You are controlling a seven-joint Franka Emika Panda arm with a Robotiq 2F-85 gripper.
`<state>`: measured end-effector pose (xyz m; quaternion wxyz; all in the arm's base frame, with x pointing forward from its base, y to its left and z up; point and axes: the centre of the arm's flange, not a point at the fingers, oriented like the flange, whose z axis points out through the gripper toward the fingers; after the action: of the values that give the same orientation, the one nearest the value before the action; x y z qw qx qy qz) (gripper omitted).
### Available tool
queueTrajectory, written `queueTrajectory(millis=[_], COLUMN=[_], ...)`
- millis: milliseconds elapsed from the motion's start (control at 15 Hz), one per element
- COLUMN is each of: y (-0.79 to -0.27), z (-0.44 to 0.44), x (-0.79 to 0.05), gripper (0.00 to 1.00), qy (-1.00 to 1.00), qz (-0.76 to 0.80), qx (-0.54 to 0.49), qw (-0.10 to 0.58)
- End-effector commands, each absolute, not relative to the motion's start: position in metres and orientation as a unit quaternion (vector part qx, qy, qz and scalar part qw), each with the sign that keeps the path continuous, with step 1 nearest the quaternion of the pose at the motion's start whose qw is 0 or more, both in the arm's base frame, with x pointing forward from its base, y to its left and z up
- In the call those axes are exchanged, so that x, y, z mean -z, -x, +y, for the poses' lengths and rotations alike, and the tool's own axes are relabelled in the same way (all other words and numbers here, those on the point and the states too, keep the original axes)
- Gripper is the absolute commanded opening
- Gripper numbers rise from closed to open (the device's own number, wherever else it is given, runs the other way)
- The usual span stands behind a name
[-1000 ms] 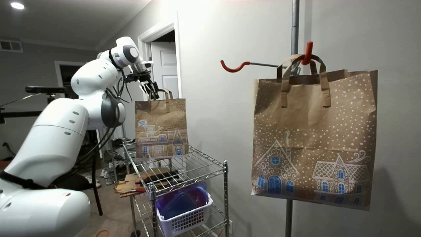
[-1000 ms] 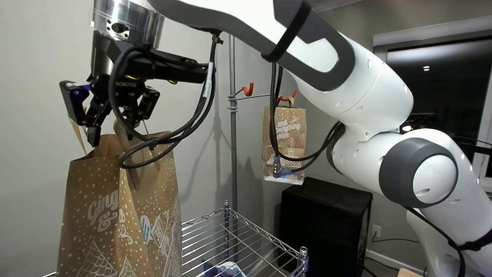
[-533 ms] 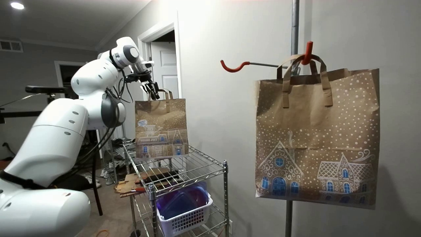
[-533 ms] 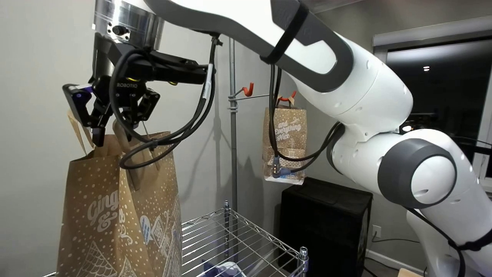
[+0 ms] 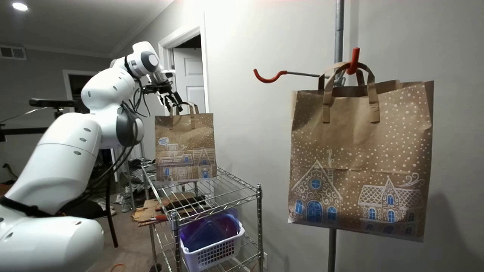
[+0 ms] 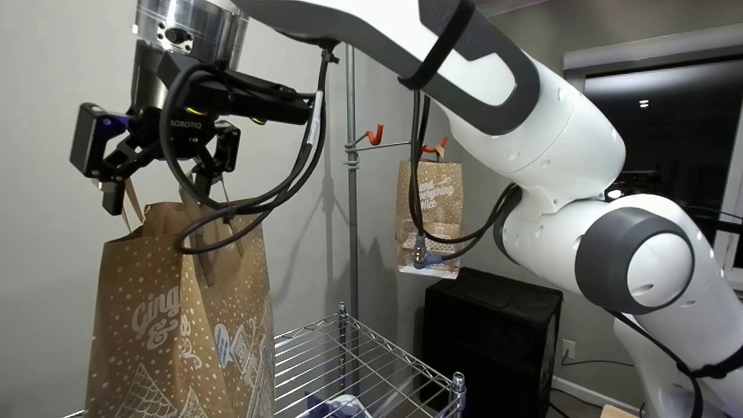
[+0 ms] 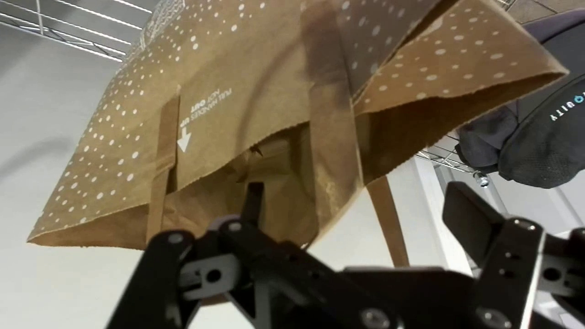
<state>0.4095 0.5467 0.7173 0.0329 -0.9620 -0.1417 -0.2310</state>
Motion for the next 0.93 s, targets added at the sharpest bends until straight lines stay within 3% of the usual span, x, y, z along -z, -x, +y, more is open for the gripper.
queueTrajectory(millis=[0, 667, 733, 800, 867], y=[-0.412, -0.442, -0.444, -0.444, -0.444], z=[0.567, 0.594, 0.595, 0.596, 0.597], x=[-0.738, -0.705, -0.702, -0.701, -0.700], gripper=[1.00, 1.00, 0.98, 0.74, 0.73], qy=[0.960, 0.945, 0.941, 0.938, 0.934], qz=[-0.154, -0.107, -0.099, -0.095, -0.090], qx=[0.223, 0.309, 0.322, 0.334, 0.344], qw=[0.067, 0.024, 0.009, -0.008, -0.020])
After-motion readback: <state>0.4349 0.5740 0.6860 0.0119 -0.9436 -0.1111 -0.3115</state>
